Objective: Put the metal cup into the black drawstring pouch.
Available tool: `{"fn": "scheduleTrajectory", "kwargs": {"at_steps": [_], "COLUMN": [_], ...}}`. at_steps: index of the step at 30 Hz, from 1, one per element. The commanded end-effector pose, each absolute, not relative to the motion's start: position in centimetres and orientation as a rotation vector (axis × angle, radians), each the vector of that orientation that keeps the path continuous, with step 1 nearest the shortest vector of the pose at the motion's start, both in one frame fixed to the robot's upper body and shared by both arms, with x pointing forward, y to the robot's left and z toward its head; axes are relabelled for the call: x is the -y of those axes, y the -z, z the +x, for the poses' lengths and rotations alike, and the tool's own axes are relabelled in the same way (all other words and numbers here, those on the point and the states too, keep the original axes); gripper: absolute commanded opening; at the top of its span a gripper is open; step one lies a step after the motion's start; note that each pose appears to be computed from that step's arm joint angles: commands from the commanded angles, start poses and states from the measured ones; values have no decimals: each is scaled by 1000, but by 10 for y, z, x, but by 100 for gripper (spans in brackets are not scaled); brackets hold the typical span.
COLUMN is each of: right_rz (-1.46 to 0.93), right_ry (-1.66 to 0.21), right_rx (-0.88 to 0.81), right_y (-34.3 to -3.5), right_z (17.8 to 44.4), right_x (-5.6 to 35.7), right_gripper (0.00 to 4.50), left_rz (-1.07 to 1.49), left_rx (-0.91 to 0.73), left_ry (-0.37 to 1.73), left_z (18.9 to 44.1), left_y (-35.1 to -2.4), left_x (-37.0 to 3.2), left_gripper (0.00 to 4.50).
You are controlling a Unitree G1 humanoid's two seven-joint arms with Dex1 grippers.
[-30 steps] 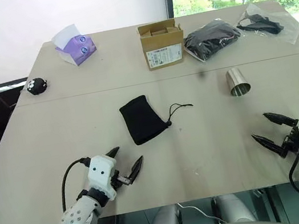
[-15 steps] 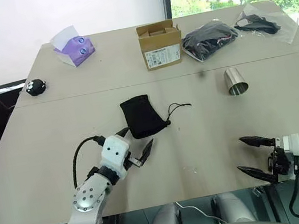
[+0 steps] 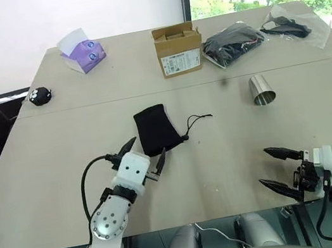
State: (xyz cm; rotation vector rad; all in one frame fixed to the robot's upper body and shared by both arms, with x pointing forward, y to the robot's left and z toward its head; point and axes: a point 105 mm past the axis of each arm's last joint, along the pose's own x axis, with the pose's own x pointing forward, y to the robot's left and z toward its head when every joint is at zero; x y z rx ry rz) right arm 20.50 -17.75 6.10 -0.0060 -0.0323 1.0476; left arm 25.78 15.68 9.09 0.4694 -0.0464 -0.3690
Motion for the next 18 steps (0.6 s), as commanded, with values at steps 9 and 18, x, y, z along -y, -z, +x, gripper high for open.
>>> {"fn": "scheduleTrajectory", "kwargs": {"at_steps": [9,18], "right_rz": [-21,-26], "right_ry": [-1016,-992], "right_rx": [77,73], "right_y": [-68,-67], "right_z": [205,204], "right_x": [180,183], "right_gripper": [450,450], "left_rz": [538,508], "left_rx": [69,8], "left_ry": [275,255], "left_z": [266,279], "left_y": [-98,-89], "left_x": [-175,-184], "left_gripper": [447,447]}}
